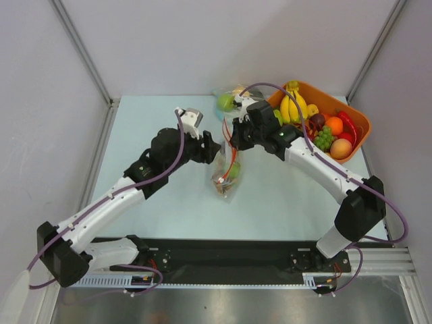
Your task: Open the zip-top bag and remove the fake food
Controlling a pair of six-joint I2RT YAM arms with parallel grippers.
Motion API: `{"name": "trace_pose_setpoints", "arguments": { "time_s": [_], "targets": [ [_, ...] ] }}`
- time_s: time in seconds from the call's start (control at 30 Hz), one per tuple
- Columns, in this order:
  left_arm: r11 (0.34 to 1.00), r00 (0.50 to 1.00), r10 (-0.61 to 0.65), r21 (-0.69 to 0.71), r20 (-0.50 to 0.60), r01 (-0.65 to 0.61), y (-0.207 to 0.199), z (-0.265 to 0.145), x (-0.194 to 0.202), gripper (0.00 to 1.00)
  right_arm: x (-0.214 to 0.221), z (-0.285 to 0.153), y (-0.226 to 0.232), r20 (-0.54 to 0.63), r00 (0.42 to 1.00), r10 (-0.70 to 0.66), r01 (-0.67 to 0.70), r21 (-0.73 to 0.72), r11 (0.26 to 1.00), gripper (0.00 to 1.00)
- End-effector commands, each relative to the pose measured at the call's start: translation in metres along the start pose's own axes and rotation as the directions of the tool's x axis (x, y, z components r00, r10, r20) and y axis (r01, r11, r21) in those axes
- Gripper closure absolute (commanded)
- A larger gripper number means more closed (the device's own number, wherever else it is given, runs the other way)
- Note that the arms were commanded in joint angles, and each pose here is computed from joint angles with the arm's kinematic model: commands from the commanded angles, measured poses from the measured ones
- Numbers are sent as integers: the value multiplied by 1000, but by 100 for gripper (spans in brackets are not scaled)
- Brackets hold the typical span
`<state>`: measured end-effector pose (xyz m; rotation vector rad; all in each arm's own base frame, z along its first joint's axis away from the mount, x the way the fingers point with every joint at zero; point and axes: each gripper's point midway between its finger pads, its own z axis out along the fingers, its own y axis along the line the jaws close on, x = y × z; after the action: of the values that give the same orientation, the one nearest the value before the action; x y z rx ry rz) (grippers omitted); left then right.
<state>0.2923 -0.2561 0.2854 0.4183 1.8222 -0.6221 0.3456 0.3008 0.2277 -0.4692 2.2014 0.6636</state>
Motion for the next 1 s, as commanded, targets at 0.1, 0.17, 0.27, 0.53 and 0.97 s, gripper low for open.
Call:
{"name": "trace_pose_setpoints", "arguments": {
  "time_s": [0.1, 0.17, 0.27, 0.53, 0.97],
  "targets": [
    [986, 984, -164, -31, 64, 166, 13, 26, -16, 30, -16, -27, 14, 77, 997, -26, 28, -33, 999, 100],
    [982, 980, -185, -23, 78, 187, 13, 30, -16, 29, -15, -28, 16, 75, 997, -29, 32, -38, 999, 100],
    [972, 963, -234, 16, 136, 234, 12, 34, -26, 29, -10, -29, 17, 66, 997, -27, 30, -45, 999, 100],
    [967, 960, -253, 9, 116, 254, 14, 46, -22, 28, -6, -32, 23, 65, 997, -34, 38, -63, 997, 100],
    [970, 970, -243, 19, 18, 243, 12, 60, 7, 30, -8, -41, 25, 84, 996, -37, 43, -64, 997, 100]
  ]
}}
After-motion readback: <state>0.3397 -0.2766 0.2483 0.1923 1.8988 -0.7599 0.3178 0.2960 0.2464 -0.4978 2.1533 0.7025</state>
